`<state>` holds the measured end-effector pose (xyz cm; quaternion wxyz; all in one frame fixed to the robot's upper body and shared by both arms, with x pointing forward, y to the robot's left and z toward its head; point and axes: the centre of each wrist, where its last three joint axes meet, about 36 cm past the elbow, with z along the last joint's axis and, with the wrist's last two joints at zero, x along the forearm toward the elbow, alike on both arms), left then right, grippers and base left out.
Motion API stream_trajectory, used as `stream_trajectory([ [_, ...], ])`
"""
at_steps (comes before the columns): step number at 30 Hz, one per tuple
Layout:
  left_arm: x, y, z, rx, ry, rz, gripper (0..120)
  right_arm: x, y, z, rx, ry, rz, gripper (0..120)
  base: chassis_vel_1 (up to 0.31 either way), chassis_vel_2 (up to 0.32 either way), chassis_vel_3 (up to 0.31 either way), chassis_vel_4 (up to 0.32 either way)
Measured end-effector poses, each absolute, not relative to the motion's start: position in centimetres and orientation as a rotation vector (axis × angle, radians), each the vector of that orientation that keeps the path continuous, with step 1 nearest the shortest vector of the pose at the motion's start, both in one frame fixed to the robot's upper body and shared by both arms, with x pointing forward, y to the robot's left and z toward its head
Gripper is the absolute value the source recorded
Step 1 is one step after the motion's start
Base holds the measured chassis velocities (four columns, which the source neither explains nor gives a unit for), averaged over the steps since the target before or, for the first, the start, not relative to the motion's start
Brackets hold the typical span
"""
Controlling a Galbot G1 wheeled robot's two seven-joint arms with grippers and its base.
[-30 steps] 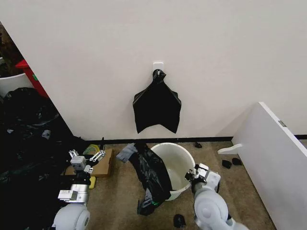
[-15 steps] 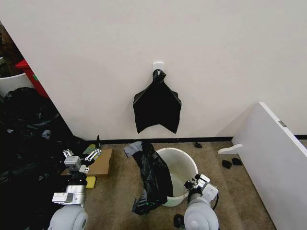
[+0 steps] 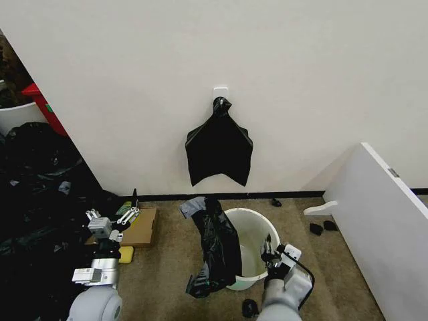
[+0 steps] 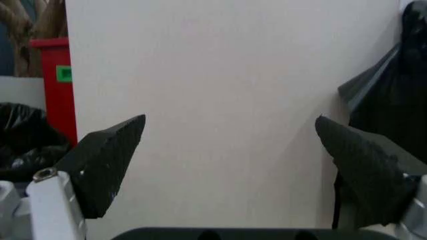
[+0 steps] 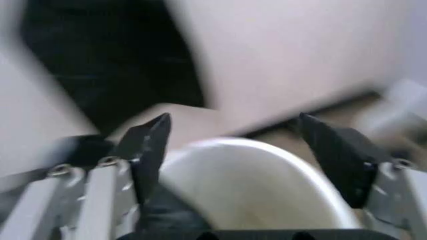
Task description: Place the garbage bag over the trash bin.
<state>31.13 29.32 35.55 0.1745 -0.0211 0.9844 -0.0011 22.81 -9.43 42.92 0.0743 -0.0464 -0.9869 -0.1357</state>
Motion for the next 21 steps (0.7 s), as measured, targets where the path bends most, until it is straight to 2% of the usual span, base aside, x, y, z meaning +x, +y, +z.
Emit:
stream_trajectory([
  [2, 31.2, 29.4, 35.2, -0.067, 2.803, 0.007, 100, 22.7, -9.1, 42.9, 0.069, -3.002, -0.274, 83, 0.0, 0.0, 0.0, 0.0],
  [3, 31.2, 29.4, 35.2, -0.067, 2.803, 0.007, 100, 22.7, -9.1, 42.9, 0.069, -3.002, -0.274, 83, 0.0, 0.0, 0.0, 0.0],
  [6, 31.2, 29.6, 34.9, -0.076, 2.818, 0.02, 100, 23.1, -8.1, 42.5, 0.244, -2.934, -0.072, 97, 0.0, 0.0, 0.0, 0.0],
  [9, 31.3, 30.0, 34.7, -0.09, 2.829, 0.034, 100, 23.5, -7.0, 43.0, 0.322, -2.855, -0.072, 99, 0.0, 0.0, 0.0, 0.0],
  [14, 31.4, 30.8, 34.3, -0.119, 2.847, 0.06, 100, 24.4, -4.9, 43.4, 0.407, -2.801, -0.045, 100, 0.0, 0.0, 0.0, 0.0],
  [18, 31.3, 31.1, 34.2, -0.13, 2.852, 0.07, 100, 25.3, -4.0, 42.5, 0.373, -2.777, 0.103, 98, 0.0, 0.0, 0.0, 0.0],
  [21, 31.2, 31.1, 34.0, -0.138, 2.855, 0.074, 100, 25.5, -3.8, 42.0, 0.294, -2.738, 0.196, 84, 0.0, 0.0, 0.0, 0.0],
])
